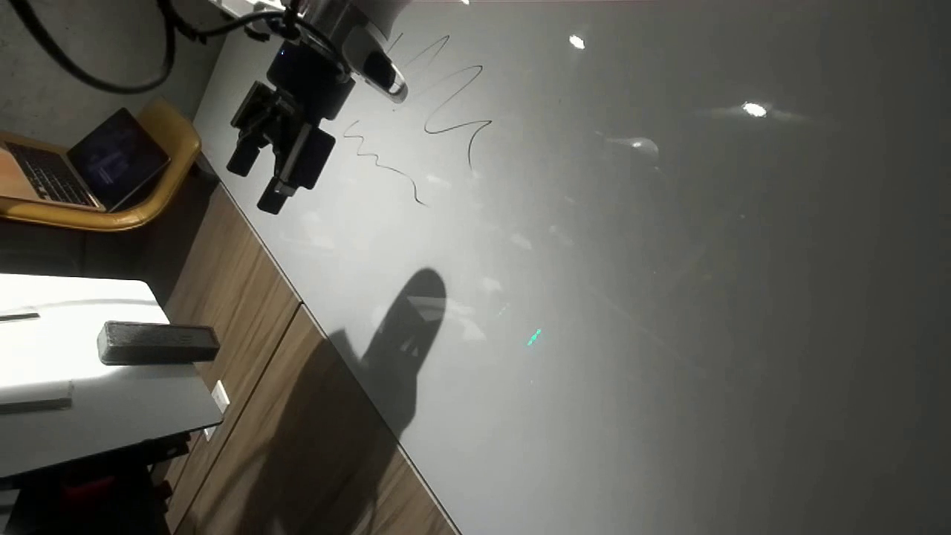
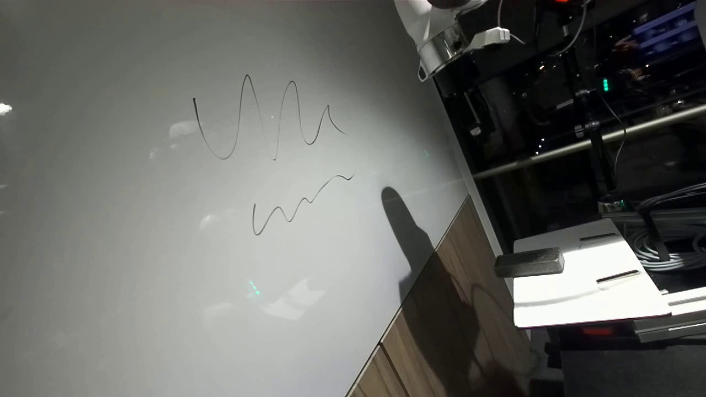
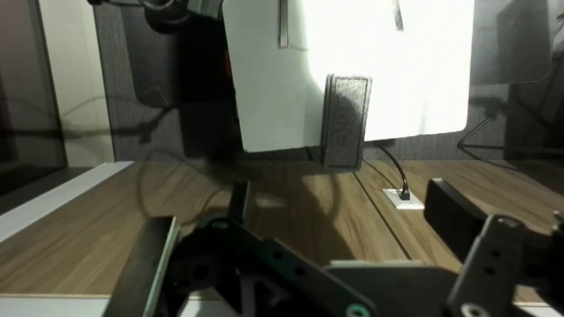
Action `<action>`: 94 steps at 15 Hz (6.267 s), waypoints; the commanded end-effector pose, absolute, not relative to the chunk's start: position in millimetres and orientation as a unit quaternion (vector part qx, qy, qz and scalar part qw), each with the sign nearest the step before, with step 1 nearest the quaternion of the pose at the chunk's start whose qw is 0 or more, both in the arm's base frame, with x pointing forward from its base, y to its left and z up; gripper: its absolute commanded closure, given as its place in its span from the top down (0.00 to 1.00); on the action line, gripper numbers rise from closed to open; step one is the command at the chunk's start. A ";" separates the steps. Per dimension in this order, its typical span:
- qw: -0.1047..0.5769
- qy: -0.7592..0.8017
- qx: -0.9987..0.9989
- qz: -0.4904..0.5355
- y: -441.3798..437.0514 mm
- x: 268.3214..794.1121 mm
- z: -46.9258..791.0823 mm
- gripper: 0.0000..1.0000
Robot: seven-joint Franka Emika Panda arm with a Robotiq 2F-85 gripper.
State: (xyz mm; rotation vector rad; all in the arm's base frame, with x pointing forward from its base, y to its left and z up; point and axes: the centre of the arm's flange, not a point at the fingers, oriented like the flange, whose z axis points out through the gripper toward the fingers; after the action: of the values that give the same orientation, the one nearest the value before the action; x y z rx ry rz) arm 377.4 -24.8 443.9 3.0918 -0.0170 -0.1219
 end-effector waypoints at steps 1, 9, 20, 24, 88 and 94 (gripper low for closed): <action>0.055 -0.004 0.998 -0.004 4.0 400.4 407.3 1.00; 0.050 -0.018 0.998 -0.014 56.8 389.8 315.5 1.00; 0.053 -0.034 0.997 -0.046 43.9 363.4 233.1 1.00; 0.062 -0.025 0.997 -0.038 32.2 370.5 225.0 1.00; 0.115 0.044 0.992 -0.025 71.3 388.0 249.1 0.30; 0.178 0.066 0.980 0.051 91.5 417.7 359.6 0.30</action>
State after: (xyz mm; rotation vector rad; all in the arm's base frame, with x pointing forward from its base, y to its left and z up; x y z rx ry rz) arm 408.3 83.5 307.8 2.8454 0.1713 0.0461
